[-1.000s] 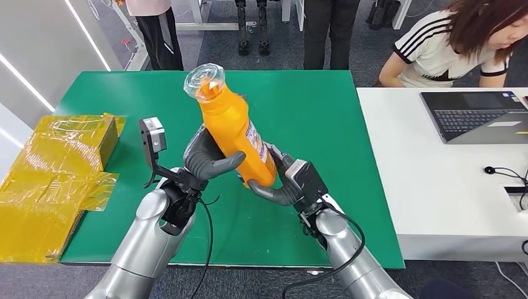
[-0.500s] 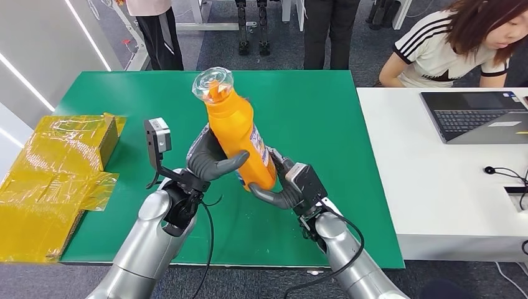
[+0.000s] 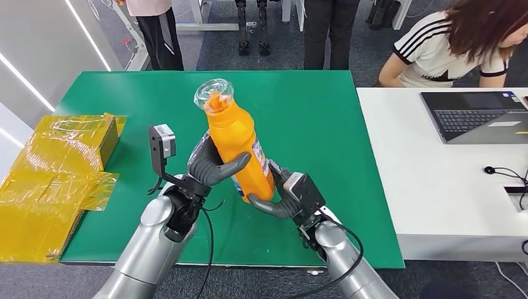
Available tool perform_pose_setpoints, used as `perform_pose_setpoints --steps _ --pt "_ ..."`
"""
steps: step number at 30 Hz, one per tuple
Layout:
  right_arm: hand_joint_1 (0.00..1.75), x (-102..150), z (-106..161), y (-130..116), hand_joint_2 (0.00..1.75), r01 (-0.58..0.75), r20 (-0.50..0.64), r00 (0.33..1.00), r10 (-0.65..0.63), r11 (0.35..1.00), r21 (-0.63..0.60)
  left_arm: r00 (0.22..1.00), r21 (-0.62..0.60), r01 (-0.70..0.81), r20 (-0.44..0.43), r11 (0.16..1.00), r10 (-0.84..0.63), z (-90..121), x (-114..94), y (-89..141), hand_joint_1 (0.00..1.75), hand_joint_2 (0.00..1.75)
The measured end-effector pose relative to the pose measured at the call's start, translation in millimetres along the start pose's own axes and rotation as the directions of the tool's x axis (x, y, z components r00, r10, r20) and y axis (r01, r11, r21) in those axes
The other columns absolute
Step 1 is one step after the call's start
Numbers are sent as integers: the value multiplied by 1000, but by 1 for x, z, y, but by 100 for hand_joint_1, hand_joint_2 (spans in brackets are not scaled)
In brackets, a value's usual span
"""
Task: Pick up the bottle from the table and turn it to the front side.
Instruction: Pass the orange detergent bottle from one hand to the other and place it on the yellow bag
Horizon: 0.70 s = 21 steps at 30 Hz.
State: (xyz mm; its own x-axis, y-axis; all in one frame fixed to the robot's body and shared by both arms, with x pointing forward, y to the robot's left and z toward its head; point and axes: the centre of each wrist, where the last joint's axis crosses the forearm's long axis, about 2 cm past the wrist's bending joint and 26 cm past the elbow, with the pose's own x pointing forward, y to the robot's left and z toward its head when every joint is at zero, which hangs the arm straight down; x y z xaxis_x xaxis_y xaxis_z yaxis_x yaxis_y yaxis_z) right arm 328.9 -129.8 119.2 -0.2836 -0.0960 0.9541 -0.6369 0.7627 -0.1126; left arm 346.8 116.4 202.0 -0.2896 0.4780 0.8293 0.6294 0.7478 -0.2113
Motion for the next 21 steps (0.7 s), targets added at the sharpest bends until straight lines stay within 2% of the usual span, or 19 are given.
perform_pose_setpoints --steps 4,8,17,19,21 --pt "175 0 0 1 175 2 3 1000 -2 1000 -2 1000 5 0 -1 1000 0 0 0 0 175 175" --pt "3 0 1 2 175 3 4 1000 -3 1000 -9 1000 13 25 -2 1000 -25 0 -1 0 175 175" --pt "0 -2 9 3 175 6 -6 1000 -6 1000 -23 971 67 238 20 969 -239 -1 2 6 175 175" --pt "0 -1 12 4 175 8 -3 1000 -8 1000 -25 917 103 391 34 915 -396 -3 6 12 175 175" --pt "0 0 17 3 175 10 5 1000 -10 999 -31 804 139 582 49 801 -592 -7 13 21 175 175"
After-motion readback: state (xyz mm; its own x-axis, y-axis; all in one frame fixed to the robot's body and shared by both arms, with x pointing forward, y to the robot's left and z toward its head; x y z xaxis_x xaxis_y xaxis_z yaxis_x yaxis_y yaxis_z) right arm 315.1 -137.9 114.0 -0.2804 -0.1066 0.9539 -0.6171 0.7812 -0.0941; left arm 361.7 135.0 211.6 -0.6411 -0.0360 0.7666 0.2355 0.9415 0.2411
